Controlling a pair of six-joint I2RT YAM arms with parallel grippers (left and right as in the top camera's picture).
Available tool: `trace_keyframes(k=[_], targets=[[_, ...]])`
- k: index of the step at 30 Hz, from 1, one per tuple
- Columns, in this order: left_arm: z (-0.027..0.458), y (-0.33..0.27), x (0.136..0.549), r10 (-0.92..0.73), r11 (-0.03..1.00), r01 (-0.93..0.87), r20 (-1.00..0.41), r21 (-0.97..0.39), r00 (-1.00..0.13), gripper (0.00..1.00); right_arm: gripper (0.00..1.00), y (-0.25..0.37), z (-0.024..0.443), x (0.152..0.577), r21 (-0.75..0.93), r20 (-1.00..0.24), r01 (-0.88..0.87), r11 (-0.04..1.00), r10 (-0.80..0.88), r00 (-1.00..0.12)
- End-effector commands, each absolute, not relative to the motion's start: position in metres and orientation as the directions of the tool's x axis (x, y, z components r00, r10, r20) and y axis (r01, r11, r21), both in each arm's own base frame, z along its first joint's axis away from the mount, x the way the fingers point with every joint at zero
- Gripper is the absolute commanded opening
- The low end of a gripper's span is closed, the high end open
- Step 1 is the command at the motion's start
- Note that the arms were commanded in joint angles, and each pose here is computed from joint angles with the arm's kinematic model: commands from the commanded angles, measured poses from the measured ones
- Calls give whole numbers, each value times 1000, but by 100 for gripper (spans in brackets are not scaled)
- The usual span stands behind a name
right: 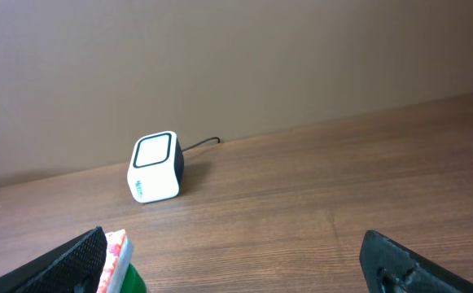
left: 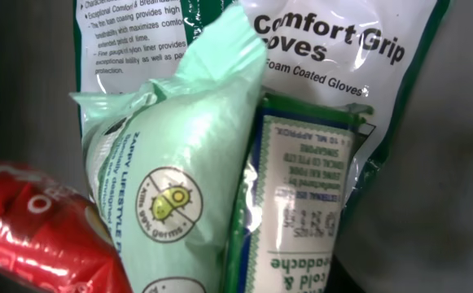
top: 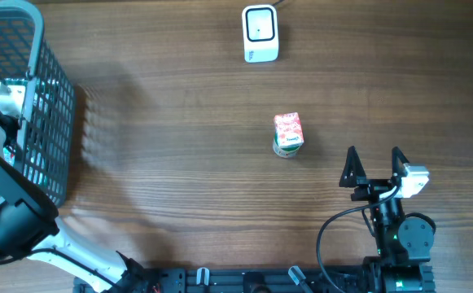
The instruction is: Scan the item barcode
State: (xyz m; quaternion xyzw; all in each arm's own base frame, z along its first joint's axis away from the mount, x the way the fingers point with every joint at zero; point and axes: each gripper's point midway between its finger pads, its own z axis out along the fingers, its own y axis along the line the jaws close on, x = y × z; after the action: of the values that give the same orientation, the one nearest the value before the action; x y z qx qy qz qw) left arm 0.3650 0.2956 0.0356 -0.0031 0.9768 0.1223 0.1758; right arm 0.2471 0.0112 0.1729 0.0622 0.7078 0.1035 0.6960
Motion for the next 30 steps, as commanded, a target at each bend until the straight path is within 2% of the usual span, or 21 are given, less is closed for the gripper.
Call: trace_keyframes(k=[1,9,18,25,30], targets=[[-26,267,339,-46,993,-69,-223,95,-974,19,100,13,175,247,236,-972,-63,970,235,-16],[69,299,377,-101,962,-199,-430,189,-897,15,100,13,175,247,236,-972,-63,970,235,-16],[223,308,388,-21,904,-301,-673,302,-740,13,100,13,175,247,236,-972,-63,970,235,-16],[327,285,370,93,859,-353,-791,371,-605,17,100,13,175,247,236,-972,-63,970,235,-16],[387,239,363,166,859,-356,-858,368,-485,18,100,13,175,247,236,-972,-63,970,235,-16]])
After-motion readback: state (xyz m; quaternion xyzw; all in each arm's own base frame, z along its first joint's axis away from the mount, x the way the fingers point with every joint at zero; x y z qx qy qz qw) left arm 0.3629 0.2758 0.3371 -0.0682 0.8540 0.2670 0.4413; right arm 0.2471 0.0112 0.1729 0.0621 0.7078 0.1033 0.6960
